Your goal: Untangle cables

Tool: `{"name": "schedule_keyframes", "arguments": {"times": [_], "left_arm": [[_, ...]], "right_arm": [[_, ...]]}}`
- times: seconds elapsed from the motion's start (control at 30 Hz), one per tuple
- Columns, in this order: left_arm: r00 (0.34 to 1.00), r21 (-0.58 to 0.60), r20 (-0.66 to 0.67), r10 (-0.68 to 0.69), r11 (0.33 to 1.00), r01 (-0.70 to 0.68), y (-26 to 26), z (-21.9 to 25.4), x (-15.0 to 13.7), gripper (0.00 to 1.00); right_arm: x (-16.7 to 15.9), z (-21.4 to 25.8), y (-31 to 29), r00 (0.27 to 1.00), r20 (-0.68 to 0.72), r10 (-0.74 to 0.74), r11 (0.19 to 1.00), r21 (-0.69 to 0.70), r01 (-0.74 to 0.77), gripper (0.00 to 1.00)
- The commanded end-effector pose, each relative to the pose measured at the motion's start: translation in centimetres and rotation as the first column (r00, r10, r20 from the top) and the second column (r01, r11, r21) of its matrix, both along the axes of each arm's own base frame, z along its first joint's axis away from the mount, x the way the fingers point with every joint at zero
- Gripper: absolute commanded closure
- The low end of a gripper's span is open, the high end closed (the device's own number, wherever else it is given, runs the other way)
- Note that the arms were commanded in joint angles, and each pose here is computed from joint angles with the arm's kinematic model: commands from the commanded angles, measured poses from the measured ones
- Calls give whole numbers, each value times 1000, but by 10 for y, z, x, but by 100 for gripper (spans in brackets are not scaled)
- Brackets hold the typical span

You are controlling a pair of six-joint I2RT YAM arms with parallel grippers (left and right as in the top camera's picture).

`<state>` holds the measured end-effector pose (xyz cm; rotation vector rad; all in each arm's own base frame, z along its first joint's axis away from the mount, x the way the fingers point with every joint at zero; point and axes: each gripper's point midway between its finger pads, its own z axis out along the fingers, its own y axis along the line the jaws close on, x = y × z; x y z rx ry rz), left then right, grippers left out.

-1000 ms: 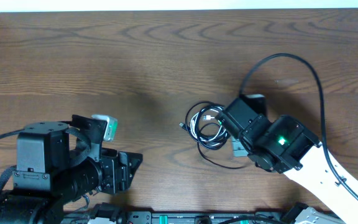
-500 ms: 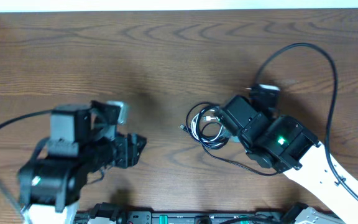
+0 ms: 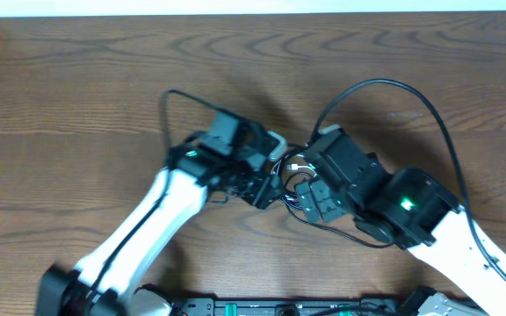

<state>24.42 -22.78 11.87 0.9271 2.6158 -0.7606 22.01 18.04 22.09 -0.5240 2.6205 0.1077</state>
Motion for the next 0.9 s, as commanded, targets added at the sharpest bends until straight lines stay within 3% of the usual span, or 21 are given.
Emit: {"name": "schedule_keyframes", "arguments": {"times": [0.0, 0.17, 0.4, 0.87], "left_arm": [[1000, 72, 8, 14, 997, -14, -3, -30, 15, 35], [996, 88, 21, 89, 992, -90, -2, -43, 34, 36], [953, 109, 147, 264, 954, -281, 5, -46, 77, 39], [957, 151, 118, 266, 948, -282, -2, -101, 93, 49]], "right_arm": [[-13, 23, -10, 994, 65, 89, 996, 18, -90, 1], [-23, 46, -21, 984, 144, 105, 991, 63, -115, 1], [-36, 70, -35, 969, 227, 101, 984, 120, -131, 1], [-46, 65, -35, 974, 187, 127, 980, 129, -153, 1]]}}
